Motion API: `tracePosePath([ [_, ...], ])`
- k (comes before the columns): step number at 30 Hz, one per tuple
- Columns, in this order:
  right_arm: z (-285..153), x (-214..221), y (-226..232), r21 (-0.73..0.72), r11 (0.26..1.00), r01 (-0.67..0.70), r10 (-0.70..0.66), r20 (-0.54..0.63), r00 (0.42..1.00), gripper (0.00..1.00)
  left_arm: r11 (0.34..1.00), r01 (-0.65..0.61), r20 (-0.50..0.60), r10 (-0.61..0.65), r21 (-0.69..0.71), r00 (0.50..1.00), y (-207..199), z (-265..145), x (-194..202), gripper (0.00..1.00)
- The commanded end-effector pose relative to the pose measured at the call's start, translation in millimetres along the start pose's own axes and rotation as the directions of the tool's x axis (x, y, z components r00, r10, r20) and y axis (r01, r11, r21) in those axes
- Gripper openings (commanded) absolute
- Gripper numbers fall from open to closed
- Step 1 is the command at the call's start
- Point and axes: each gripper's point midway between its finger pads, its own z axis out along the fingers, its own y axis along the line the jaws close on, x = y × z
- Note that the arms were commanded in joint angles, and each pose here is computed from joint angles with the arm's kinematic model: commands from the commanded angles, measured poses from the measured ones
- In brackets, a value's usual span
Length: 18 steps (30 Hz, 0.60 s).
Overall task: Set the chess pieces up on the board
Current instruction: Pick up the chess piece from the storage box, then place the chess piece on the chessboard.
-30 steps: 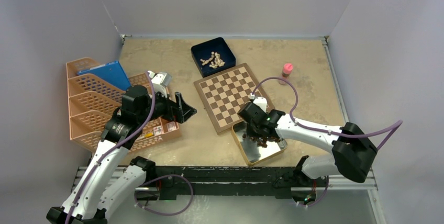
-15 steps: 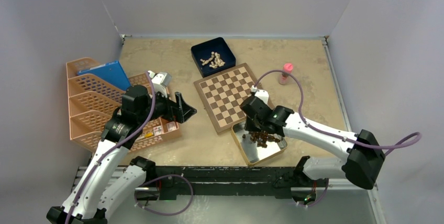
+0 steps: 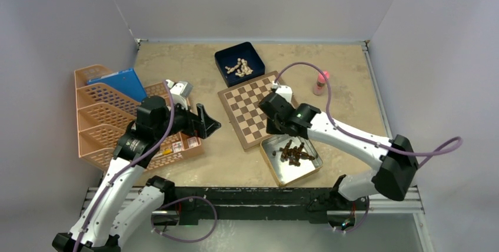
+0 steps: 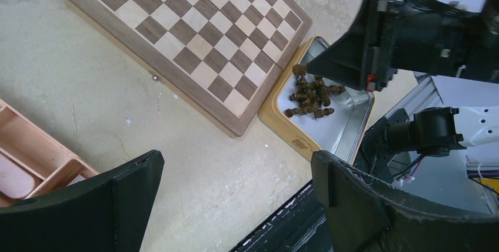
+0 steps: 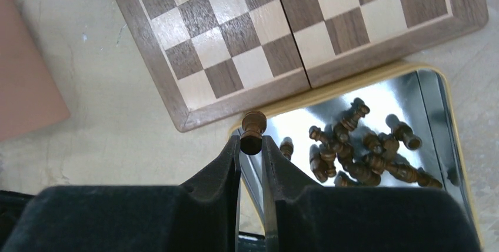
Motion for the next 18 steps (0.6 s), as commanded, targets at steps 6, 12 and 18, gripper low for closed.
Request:
tracePosePath([
  [6,26,-16,35,-0.031,0.993,0.112,-0.112,0.006,0.994,0.11,0.999,-0.014,0.082,0.017,-0.035,0.997,1,-12,-14,0.97],
  [12,42,-7,51,-0.07,0.984,0.162,-0.165,-0.033,0.986,0.11,0.994,0.014,0.125,0.0,-0.111,0.992,11,-19,-20,0.96],
  [18,55,4,58,-0.06,0.976,0.208,-0.212,-0.068,0.975,0.11,0.986,0.031,0.193,0.002,-0.167,0.981,17,-32,-27,0.96],
])
